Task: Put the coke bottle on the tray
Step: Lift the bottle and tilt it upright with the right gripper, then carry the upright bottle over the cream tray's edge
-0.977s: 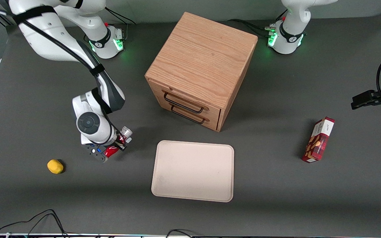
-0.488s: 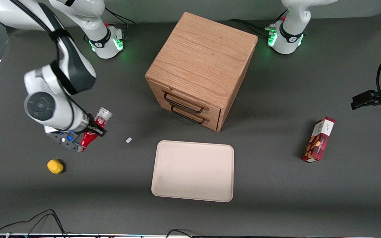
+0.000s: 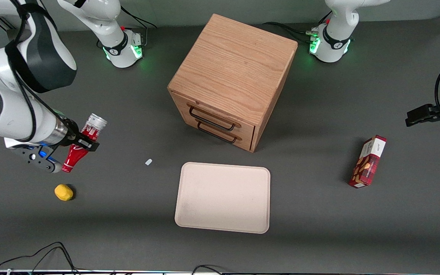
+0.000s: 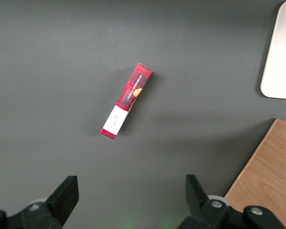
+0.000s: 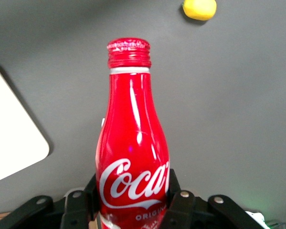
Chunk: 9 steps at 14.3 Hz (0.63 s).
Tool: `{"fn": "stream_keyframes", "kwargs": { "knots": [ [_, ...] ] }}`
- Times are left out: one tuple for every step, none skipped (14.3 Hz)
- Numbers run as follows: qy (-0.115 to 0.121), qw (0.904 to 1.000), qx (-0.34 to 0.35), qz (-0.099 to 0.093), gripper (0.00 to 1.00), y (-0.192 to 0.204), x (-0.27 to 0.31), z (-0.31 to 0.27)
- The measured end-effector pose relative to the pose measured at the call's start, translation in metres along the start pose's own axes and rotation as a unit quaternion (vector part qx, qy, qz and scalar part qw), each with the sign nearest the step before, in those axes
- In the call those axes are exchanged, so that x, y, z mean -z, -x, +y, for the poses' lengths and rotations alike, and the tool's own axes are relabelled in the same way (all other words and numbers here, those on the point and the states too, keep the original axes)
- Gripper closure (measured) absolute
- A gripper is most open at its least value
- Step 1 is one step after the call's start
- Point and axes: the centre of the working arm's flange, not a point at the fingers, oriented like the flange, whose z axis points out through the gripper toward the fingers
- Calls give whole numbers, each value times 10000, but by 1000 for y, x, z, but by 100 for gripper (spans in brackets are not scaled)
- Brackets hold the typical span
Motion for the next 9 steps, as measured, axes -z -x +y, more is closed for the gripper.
{"fn": "stream_keyframes", "kwargs": {
  "knots": [
    [-71,10000,57,-32,45,-3,0,-8],
    [-136,9998,141,-76,45,-4,-3,-20],
    [-181,9995,232,-129,45,-5,-10,-36],
    [-192,9992,310,-160,45,-7,-20,-56],
    [-157,9991,363,-149,45,-8,-33,-77],
    [-120,9990,419,-78,45,-8,-47,-102],
    [-148,9986,511,42,45,-4,-63,-130],
    [-260,9975,627,176,45,2,-81,-158],
    [-397,9961,736,268,45,6,-98,-183]
  ]
}}
